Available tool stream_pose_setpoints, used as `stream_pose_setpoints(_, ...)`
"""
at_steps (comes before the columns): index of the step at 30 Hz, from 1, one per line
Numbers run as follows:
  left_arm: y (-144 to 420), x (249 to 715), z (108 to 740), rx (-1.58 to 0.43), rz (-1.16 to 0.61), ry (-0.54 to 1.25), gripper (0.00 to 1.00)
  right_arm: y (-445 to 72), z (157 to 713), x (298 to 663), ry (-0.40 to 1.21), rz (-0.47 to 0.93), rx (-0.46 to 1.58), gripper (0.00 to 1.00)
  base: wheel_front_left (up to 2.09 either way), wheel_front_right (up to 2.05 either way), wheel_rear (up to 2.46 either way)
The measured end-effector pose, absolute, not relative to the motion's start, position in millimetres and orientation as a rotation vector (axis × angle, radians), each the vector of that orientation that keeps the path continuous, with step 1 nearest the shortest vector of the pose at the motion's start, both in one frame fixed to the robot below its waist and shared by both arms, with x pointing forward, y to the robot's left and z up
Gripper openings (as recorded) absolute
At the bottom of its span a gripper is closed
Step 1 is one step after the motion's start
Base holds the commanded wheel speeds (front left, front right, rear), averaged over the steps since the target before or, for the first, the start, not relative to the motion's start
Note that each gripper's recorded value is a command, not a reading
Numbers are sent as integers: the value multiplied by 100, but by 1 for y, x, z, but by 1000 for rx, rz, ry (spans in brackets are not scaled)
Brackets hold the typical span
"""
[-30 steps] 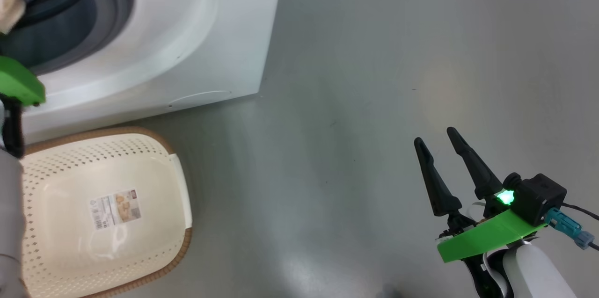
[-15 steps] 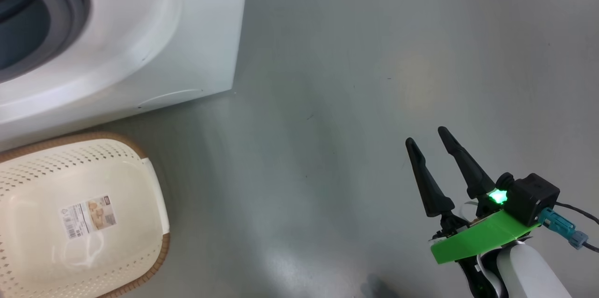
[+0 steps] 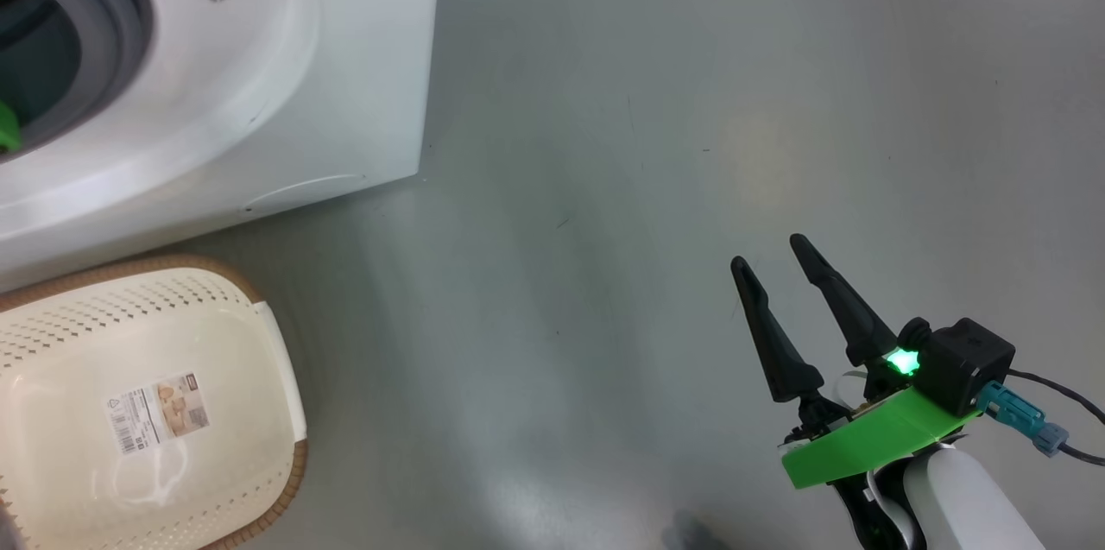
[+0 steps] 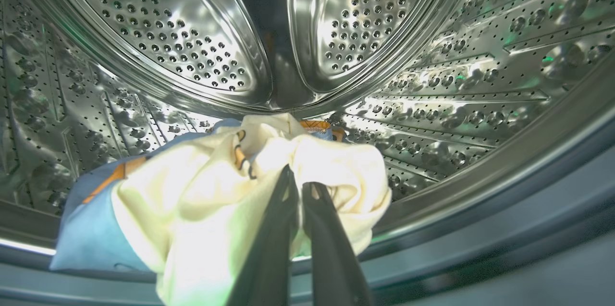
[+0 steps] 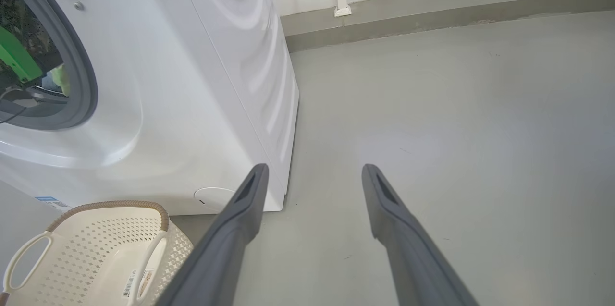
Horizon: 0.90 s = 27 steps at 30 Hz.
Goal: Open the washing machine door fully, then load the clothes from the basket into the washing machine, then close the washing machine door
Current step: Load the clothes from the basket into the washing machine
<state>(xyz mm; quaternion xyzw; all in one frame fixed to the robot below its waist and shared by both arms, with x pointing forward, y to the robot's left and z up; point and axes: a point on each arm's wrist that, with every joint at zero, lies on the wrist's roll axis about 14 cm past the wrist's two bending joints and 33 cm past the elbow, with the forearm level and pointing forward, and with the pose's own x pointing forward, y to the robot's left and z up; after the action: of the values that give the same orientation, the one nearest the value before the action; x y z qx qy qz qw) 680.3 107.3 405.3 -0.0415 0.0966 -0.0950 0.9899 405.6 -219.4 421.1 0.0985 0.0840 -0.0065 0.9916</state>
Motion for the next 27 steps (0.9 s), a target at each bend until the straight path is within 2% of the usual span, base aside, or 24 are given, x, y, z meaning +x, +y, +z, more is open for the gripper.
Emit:
stream_pose_setpoints(1, 107, 679, 403, -80, -193, 202, 49, -220, 422, 405, 167, -13, 197, 100, 0, 0, 0)
stream_pose_setpoints(2, 107, 678, 403, -78, -194, 206, 82, -220, 422, 405, 166, -13, 197, 100, 0, 0, 0)
stream_pose_setpoints(3, 107, 679, 403, -80, -192, 207, 100, -220, 422, 405, 165, -13, 197, 100, 0, 0, 0)
stream_pose_setpoints(27, 101, 669, 424, -166, -200, 145, 100, -213, 425, 415, 146, 12, 208, 100, 0, 0, 0)
